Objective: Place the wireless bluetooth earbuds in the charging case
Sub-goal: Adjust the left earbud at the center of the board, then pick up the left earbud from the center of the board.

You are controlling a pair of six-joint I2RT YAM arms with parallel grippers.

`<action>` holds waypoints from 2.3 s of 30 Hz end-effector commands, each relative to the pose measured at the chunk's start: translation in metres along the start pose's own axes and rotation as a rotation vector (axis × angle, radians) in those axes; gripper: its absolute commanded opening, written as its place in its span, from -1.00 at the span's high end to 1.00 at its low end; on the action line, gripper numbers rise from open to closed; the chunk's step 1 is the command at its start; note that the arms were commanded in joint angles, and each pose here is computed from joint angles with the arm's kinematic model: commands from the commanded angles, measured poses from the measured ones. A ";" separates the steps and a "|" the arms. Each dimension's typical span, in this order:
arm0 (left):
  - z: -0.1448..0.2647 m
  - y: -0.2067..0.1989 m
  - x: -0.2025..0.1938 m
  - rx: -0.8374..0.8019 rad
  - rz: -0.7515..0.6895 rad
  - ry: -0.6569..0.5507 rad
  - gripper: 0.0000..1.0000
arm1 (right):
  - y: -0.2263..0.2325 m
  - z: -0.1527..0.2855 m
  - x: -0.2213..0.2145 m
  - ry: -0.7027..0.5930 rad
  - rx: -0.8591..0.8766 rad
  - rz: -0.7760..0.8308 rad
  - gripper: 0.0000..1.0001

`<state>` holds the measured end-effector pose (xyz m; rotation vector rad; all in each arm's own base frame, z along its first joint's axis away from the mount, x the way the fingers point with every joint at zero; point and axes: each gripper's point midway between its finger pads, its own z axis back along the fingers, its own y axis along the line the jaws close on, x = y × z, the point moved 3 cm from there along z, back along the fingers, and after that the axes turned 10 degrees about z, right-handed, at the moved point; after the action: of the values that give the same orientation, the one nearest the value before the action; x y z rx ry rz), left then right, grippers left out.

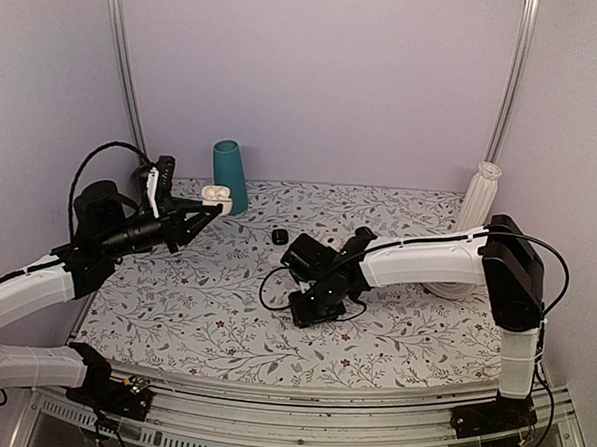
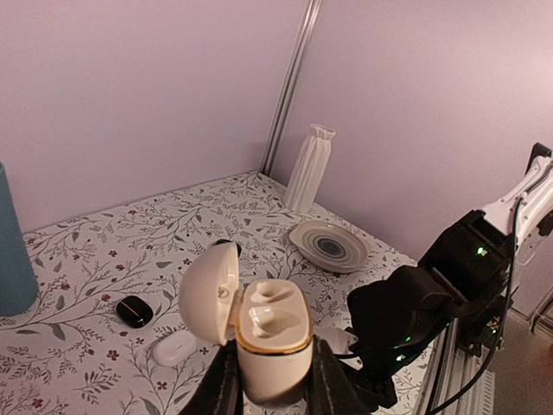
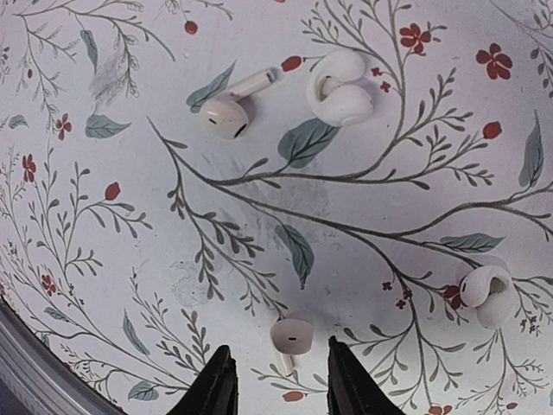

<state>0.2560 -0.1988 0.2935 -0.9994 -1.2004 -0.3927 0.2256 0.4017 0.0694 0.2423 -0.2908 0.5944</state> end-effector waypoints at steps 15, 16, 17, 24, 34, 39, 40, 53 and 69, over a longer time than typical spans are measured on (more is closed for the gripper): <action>0.001 0.000 0.008 -0.009 0.012 -0.026 1.00 | 0.008 -0.015 0.001 0.031 0.003 0.320 0.29; 0.002 -0.001 0.008 -0.009 0.012 -0.027 1.00 | 0.007 -0.017 0.000 0.044 -0.007 0.329 0.29; 0.002 -0.001 0.008 -0.008 0.012 -0.026 1.00 | 0.005 -0.019 -0.001 0.063 -0.024 0.333 0.29; 0.002 0.000 0.008 -0.006 0.014 -0.024 1.00 | 0.006 -0.016 0.004 0.093 -0.054 0.239 0.32; 0.001 -0.001 0.010 -0.013 0.009 -0.021 1.00 | 0.014 -0.017 0.003 0.053 -0.021 0.370 0.34; 0.001 -0.002 0.010 -0.011 0.009 -0.021 1.00 | 0.016 -0.017 -0.001 0.054 0.002 0.407 0.36; 0.001 -0.002 0.010 -0.011 0.010 -0.021 1.00 | 0.015 -0.017 -0.002 0.052 -0.001 0.413 0.36; 0.000 -0.003 0.013 -0.010 0.004 -0.017 1.00 | 0.008 -0.020 -0.007 0.090 -0.043 0.426 0.38; 0.000 -0.004 0.014 -0.014 0.009 -0.017 1.00 | 0.011 -0.024 -0.007 0.106 -0.024 0.363 0.39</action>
<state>0.2559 -0.1992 0.2960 -1.0158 -1.1827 -0.3778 0.2191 0.4083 0.0455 0.1116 -0.2465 0.9725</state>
